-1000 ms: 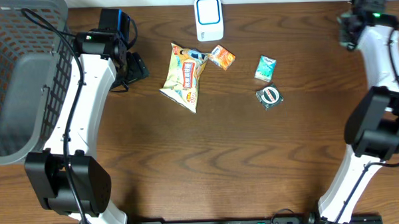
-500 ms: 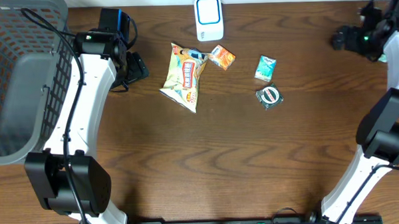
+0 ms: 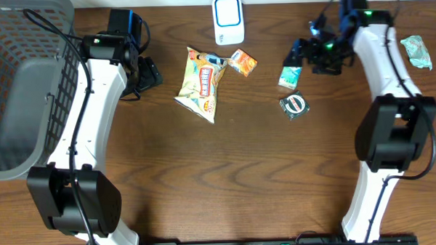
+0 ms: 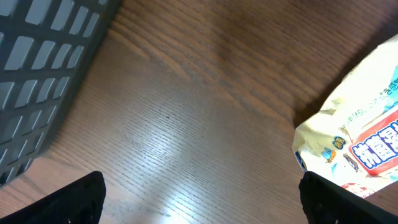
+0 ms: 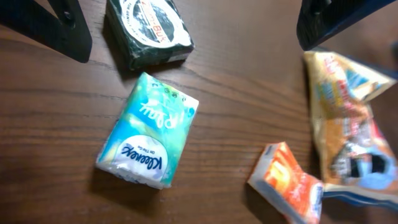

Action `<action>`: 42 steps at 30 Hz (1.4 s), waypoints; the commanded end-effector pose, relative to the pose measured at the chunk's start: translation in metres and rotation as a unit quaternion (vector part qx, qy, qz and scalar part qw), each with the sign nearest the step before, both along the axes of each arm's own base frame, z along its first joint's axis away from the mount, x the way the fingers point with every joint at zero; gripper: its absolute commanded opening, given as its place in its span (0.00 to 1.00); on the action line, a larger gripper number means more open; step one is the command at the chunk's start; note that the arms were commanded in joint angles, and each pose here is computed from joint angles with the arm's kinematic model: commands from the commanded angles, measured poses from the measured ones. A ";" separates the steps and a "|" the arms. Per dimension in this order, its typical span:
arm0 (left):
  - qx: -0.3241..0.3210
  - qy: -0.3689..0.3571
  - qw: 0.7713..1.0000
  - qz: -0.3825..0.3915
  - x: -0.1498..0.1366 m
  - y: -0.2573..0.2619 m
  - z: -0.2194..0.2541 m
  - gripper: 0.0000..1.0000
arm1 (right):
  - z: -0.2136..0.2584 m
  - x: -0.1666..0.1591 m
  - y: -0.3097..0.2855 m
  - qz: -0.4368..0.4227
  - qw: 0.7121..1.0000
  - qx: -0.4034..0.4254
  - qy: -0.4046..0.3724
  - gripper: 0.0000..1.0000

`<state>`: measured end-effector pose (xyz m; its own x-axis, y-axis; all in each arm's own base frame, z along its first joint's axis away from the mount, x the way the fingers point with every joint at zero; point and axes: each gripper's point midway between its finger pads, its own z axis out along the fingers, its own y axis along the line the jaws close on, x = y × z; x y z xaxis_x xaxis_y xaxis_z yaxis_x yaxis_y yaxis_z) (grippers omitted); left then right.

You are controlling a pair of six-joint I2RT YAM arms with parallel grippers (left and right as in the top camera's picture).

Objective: Scan the item barcode
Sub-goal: 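Move the right gripper over the teal Kleenex pack near the scanner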

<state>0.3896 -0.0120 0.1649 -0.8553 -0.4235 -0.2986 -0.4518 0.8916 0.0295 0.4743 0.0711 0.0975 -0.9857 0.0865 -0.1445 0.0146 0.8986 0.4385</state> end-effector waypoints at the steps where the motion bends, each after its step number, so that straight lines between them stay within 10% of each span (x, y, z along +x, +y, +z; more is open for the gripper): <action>1: 0.008 -0.002 1.000 -0.005 0.000 0.003 0.003 0.98 | -0.001 0.006 -0.001 -0.063 0.997 -0.050 0.008 0.99; 15: 0.008 -0.002 1.000 -0.005 0.000 0.003 0.003 0.98 | -0.005 -0.004 0.064 0.032 0.994 -0.102 -0.022 0.90; 25: 0.008 -0.002 1.000 -0.005 0.000 0.003 0.003 0.98 | -0.004 0.007 0.065 -0.004 0.992 -0.116 -0.037 0.68; 42: 0.008 -0.002 1.000 -0.005 0.000 0.003 0.003 0.97 | -0.027 0.028 0.039 -0.066 0.975 -0.198 -0.082 0.61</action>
